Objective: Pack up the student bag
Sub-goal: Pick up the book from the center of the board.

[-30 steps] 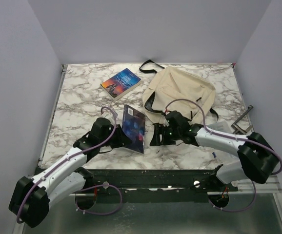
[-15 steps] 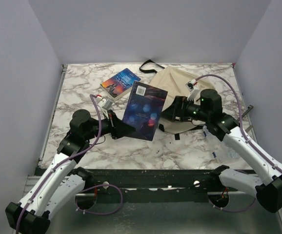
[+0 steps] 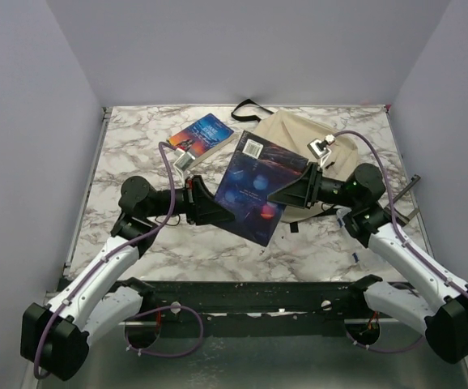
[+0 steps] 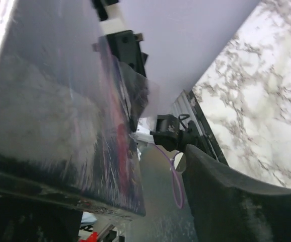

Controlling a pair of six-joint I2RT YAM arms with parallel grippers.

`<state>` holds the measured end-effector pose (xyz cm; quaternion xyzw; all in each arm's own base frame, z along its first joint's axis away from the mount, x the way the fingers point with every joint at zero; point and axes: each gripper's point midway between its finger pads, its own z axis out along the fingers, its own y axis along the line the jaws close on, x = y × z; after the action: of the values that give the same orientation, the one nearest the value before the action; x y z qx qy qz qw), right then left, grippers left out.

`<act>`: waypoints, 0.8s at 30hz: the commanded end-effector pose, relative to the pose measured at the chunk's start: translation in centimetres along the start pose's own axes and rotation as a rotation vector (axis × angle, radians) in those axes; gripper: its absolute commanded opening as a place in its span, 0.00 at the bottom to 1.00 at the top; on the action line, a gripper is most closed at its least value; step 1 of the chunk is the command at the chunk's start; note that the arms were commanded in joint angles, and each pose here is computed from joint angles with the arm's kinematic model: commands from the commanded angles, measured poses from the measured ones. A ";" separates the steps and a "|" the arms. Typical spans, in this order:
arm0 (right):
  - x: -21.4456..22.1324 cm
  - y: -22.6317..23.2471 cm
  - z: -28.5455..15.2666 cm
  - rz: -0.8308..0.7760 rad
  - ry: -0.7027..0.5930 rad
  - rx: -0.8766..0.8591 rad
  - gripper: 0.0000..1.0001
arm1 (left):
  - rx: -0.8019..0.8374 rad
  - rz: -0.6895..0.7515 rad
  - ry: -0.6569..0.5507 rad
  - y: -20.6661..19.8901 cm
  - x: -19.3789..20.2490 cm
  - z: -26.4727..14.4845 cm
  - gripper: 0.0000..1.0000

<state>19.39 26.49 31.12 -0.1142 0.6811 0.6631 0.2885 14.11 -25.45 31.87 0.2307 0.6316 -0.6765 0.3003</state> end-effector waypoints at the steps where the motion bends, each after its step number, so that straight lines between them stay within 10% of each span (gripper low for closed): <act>1: -0.1 3.5 -0.7 0.016 -0.033 -0.171 0.68 | 0.188 0.112 -0.003 -4.3 -0.8 -0.2 0.00; 12: -0.8 4.6 -1.3 0.131 -0.124 -0.302 0.01 | 0.192 -0.087 -0.096 -2.5 -3.1 0.9 0.00; 17: -2.8 3.7 -1.2 0.164 -0.250 -0.241 0.01 | 0.100 -0.198 -0.343 0.7 -4.3 0.1 0.63; 24: -5.8 3.3 -0.9 0.147 -0.389 -0.188 0.00 | 0.065 -0.230 -0.516 1.6 -5.2 -0.1 0.79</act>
<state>20.62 25.60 32.35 0.0202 0.6076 0.7436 0.2782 17.75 -25.31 31.93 0.0298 0.5834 -0.7540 0.3003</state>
